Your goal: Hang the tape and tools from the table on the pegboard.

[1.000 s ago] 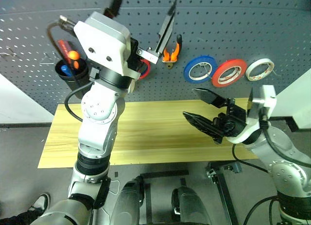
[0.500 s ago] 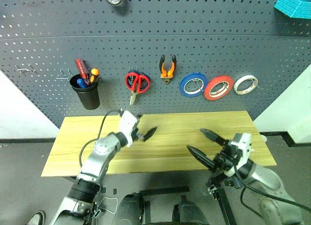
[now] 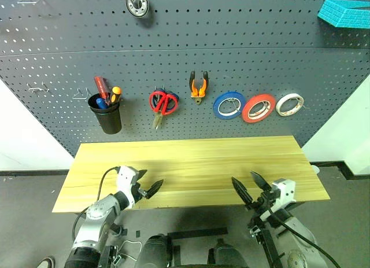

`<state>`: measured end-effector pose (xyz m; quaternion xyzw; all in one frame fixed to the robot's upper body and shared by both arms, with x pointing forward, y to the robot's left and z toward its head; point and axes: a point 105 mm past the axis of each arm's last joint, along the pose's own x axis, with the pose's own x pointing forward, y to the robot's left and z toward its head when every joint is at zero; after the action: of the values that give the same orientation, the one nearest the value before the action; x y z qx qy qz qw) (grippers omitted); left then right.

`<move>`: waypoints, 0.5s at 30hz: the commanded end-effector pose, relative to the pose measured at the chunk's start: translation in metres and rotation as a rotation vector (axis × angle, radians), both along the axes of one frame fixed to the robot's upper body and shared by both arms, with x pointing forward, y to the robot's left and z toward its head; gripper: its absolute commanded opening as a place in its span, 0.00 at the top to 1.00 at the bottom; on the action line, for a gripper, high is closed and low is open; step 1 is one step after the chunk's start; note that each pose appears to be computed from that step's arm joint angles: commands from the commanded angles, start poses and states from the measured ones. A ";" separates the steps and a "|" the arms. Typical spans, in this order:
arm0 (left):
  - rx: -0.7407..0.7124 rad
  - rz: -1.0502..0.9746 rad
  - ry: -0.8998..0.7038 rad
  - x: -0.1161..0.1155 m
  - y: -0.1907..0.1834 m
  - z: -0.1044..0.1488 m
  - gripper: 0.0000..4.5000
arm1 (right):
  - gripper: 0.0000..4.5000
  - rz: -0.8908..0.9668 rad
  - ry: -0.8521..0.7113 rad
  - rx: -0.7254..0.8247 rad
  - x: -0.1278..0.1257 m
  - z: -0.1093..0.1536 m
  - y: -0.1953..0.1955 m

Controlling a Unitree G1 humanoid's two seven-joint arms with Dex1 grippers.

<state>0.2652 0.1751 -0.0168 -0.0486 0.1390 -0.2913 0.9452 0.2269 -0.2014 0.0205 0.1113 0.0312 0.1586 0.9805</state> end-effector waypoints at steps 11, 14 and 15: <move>-0.080 -0.050 0.032 -0.002 -0.013 -0.015 0.01 | 0.00 0.023 -0.076 -0.022 0.007 0.011 0.002; -0.103 -0.077 0.047 -0.006 -0.017 -0.018 0.01 | 0.00 0.024 -0.081 -0.011 0.008 0.013 0.002; -0.110 -0.084 0.051 -0.007 -0.018 -0.020 0.01 | 0.00 0.024 -0.082 -0.011 0.009 0.013 0.003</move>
<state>0.2542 0.1582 -0.0448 -0.1014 0.1727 -0.3274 0.9234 0.2313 -0.1997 0.0183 0.0999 0.0231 0.1671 0.9806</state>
